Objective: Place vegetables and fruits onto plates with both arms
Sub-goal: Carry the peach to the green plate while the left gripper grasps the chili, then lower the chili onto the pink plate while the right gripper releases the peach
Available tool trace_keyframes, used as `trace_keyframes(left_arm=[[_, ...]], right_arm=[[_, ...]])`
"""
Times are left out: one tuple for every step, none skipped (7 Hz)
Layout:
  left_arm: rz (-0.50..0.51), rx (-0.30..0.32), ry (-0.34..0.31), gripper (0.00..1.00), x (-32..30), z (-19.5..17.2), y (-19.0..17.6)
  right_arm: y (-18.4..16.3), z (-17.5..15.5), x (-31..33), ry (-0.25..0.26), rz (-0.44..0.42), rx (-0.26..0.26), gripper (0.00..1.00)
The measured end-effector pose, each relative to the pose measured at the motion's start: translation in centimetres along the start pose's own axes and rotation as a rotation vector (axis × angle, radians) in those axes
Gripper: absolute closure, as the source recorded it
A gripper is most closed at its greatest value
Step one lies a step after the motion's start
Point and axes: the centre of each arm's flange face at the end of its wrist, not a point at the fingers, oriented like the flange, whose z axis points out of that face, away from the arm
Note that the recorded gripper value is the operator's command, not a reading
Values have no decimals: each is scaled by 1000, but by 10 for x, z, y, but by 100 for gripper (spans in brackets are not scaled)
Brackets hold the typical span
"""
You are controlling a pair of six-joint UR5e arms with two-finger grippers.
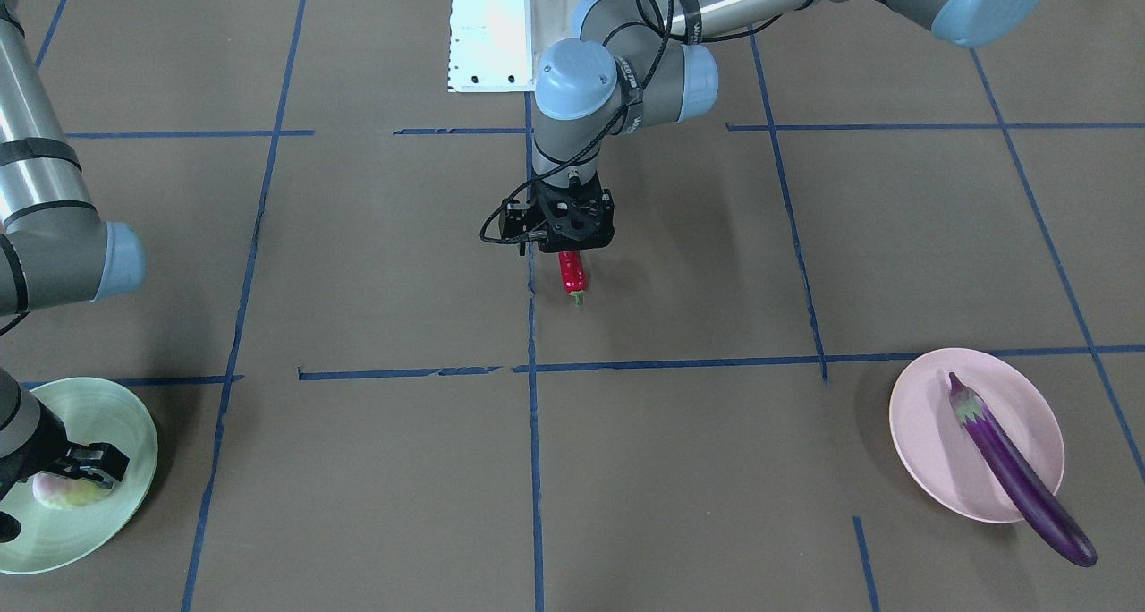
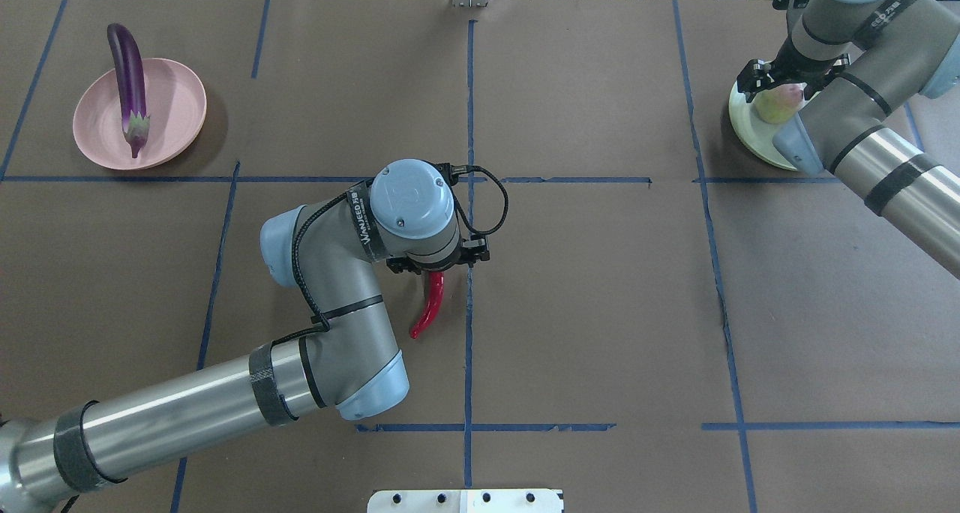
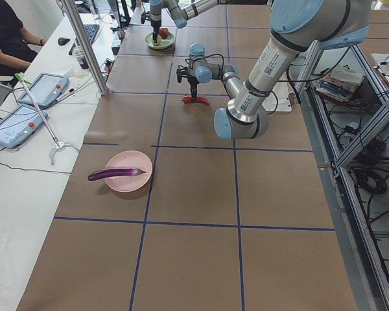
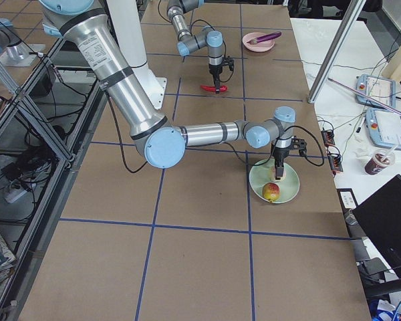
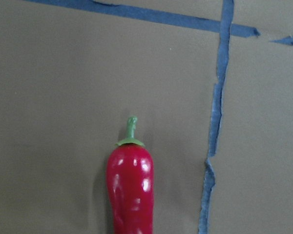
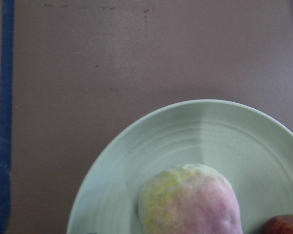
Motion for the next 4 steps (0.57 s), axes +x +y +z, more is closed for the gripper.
trace_keyframes(left_arm=[[0, 3, -8, 100, -2, 3, -1], [-1, 8, -11, 100, -4, 4, -4], [-11, 25, -7, 100, -8, -4, -16], [-31, 55, 0, 100, -20, -18, -41]], right_arm=[[1, -8, -6, -35, -4, -9, 0], [2, -14, -11, -60, -7, -16, 0], [3, -18, -13, -76, -8, -20, 0], [5, -22, -15, -89, -10, -22, 0]])
